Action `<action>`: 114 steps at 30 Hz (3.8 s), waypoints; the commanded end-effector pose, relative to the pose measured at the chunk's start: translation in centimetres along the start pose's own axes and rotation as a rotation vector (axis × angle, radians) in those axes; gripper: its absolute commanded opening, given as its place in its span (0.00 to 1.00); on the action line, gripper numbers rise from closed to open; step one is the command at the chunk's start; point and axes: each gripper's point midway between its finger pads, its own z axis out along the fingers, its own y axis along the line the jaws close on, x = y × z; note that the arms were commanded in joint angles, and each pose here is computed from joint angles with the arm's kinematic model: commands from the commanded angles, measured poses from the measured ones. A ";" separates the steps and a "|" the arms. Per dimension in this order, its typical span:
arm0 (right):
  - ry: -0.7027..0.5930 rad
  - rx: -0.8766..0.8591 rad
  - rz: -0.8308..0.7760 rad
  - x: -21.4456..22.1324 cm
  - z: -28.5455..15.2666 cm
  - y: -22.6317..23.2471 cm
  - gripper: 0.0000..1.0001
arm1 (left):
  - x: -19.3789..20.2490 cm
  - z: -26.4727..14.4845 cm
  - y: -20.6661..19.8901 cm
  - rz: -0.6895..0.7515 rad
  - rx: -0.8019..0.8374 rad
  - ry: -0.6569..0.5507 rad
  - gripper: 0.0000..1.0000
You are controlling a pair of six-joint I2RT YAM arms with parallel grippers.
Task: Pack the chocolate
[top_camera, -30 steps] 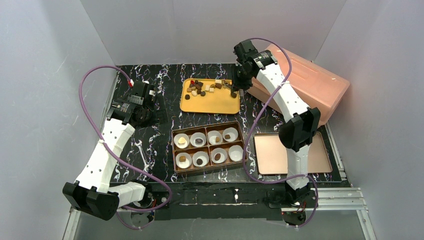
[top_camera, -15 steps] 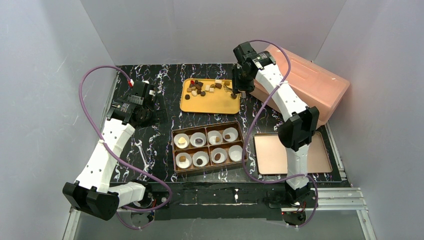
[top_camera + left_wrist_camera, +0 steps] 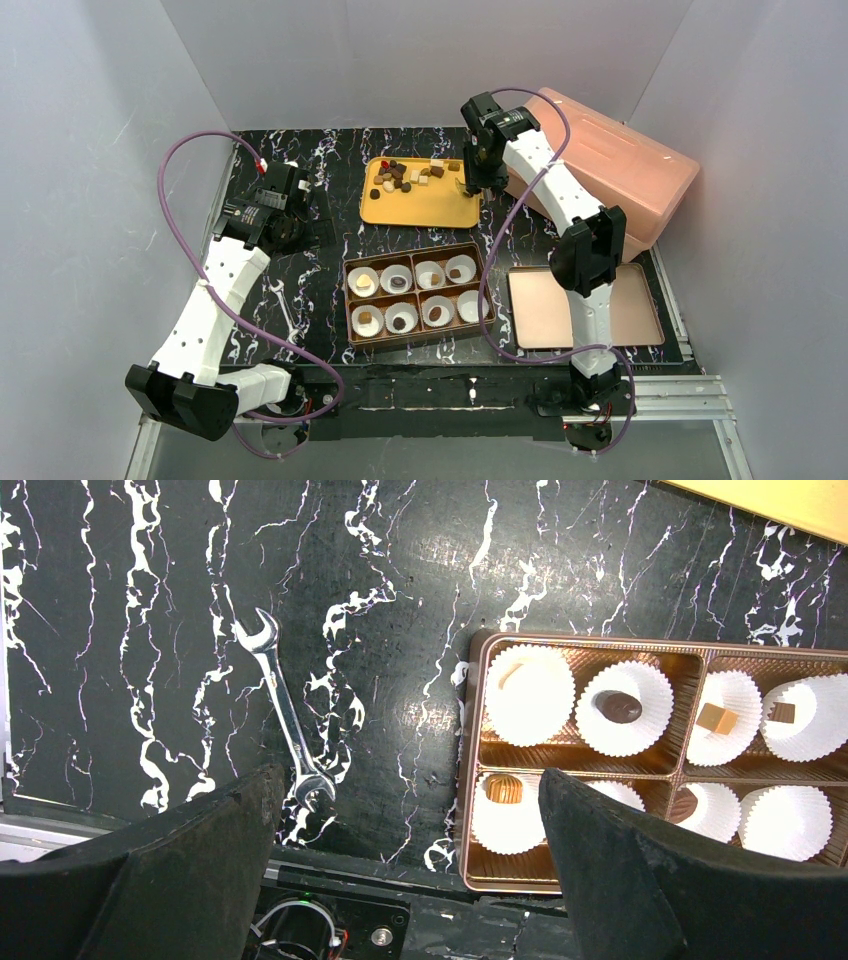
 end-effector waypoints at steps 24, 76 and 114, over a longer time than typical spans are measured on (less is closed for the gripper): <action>0.023 -0.067 0.009 0.0 1.2 0.4 0.41 | 0.3 -0.3 0.6 -0.002 -0.015 0.001 1.00; 0.218 -0.420 -0.009 21.2 -19.1 -0.2 0.35 | -0.3 2.4 0.2 -0.007 -0.080 0.066 0.99; 0.248 -0.309 -0.033 24.0 -15.2 -1.1 0.46 | -0.6 2.1 0.2 0.013 -0.088 0.079 0.99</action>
